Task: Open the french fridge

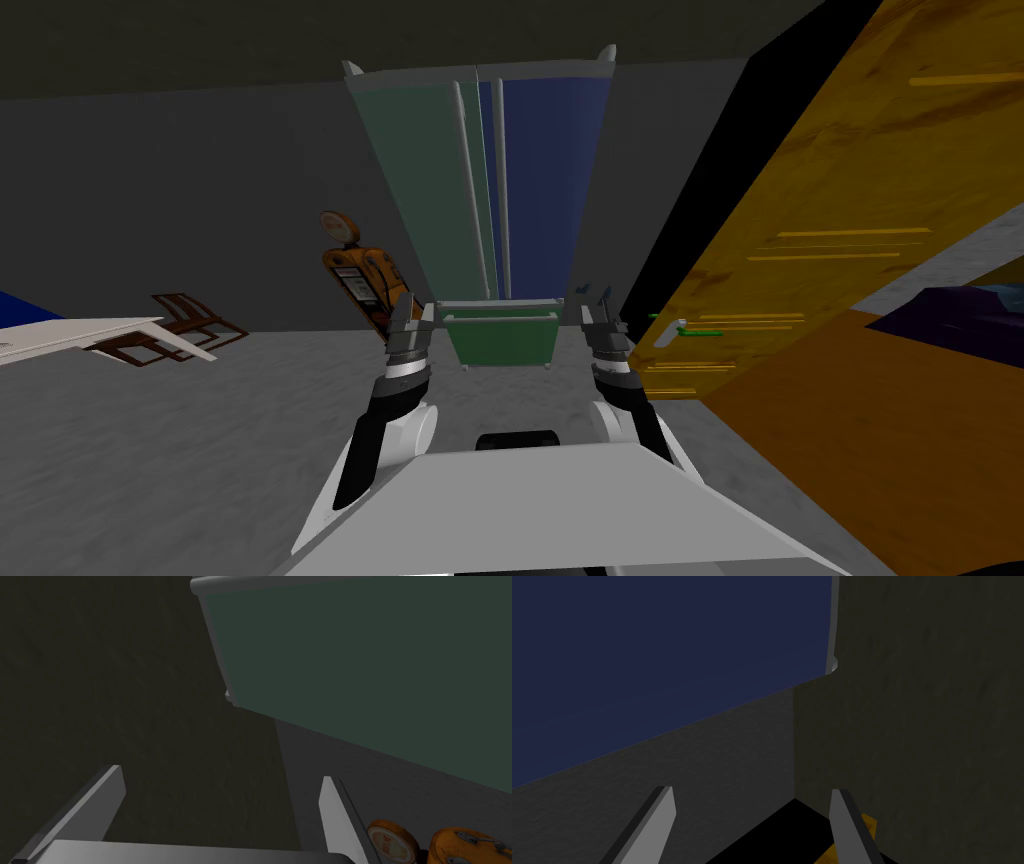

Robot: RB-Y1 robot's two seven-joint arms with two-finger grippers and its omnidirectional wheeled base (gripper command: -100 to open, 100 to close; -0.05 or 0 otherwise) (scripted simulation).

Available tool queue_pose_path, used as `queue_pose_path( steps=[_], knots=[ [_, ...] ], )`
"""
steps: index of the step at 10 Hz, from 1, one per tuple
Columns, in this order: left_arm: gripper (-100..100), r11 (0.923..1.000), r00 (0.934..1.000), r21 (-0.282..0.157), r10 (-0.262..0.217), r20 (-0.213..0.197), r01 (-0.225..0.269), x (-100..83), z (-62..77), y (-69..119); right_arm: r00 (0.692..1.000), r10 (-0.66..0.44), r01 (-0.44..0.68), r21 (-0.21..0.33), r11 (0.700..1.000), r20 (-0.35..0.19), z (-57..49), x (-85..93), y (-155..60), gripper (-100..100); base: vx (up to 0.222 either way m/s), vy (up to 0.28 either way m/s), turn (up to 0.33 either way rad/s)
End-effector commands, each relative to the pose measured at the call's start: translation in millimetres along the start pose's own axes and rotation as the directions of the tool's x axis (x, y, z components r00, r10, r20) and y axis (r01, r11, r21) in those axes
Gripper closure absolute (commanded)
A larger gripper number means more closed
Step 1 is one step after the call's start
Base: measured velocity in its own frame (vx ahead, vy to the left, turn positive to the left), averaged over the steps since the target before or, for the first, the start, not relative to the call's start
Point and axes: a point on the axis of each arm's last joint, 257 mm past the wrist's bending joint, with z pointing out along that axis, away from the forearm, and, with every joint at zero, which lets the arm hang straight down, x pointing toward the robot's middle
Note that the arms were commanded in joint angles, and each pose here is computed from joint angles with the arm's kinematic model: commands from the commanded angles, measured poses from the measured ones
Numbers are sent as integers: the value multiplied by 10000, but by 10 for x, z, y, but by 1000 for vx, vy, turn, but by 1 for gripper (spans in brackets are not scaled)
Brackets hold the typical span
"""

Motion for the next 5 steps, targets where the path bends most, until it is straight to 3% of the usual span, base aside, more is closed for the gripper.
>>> queue_pose_path(
  steps=[1, 5],
  knots=[
    [0, 10000, 10000, 0, 0, 0, 0, 0, 0, 0, 10000, 0, 0, 0, 10000, 0, 0, 0, 0, 0, 0, 0, 0],
    [0, 10000, 10000, 3, 0, 0, 0, 0, 0, -1, 10000, 0, 0, -3, 10000, 0, 0, 0, 1, 0, 0, 0, 0]
  ],
)
